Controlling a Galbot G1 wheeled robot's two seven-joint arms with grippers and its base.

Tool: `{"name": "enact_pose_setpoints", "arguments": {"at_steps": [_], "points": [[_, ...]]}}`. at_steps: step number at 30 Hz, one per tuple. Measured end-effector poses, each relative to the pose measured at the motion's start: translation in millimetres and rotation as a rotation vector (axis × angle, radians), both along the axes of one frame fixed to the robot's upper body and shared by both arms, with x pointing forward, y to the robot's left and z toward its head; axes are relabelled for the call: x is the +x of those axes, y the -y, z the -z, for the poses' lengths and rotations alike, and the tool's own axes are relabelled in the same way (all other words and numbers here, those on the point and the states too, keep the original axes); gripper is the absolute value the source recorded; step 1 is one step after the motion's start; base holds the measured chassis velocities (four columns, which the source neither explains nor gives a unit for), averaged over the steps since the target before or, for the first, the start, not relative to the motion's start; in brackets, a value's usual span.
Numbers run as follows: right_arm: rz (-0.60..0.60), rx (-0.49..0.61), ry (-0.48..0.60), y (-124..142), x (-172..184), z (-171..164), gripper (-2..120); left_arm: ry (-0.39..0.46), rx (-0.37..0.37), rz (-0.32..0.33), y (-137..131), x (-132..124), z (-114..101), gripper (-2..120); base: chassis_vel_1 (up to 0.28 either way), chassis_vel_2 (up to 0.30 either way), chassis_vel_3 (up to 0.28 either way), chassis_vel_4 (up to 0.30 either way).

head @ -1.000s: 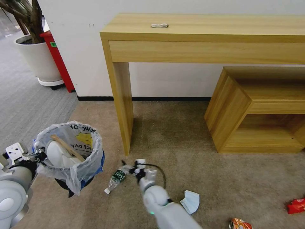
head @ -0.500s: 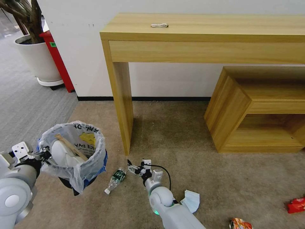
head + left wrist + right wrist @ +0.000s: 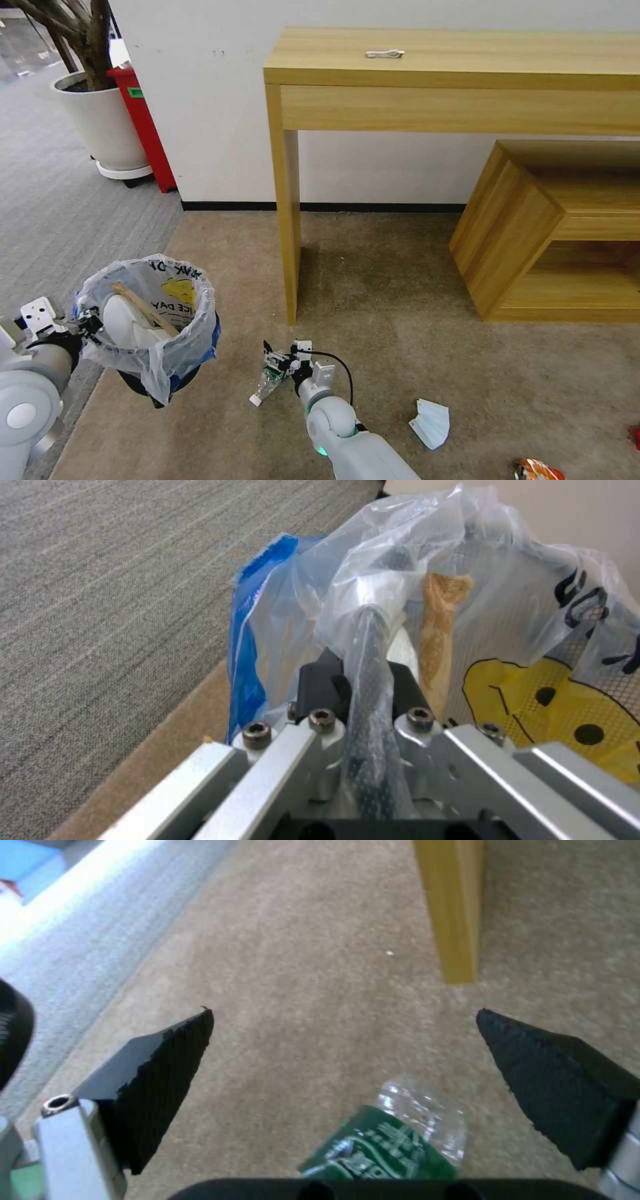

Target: Pick up the trash bin and place the garbage on the floor into it.

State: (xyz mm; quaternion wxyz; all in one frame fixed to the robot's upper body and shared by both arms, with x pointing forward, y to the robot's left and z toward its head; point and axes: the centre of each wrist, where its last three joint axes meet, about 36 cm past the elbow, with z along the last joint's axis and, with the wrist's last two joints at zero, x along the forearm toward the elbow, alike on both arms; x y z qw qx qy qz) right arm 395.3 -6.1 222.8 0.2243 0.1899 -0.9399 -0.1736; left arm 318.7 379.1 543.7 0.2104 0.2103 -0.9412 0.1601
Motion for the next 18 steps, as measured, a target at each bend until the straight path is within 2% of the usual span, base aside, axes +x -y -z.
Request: {"name": "enact_pose_setpoints", "arguments": {"at_steps": [7, 12, 18], "points": [[0.015, -0.037, -0.083, -4.7, -3.0, -5.3, 100, 0.002, 0.001, 0.003, -1.2, 0.3, -0.4, 2, 0.000, 0.000, 0.000, 0.000], [0.015, -0.090, -0.223, -7.4, -5.9, -3.7, 100, 0.005, 0.002, 0.003, -1.5, -3.1, -2.5, 2, 0.000, 0.000, 0.000, 0.000], [0.018, -0.111, -0.270, -6.5, -8.0, 1.0, 100, 0.007, 0.003, 0.004, -1.0, -5.6, -3.9, 2, 0.000, 0.000, 0.000, 0.000]]}}
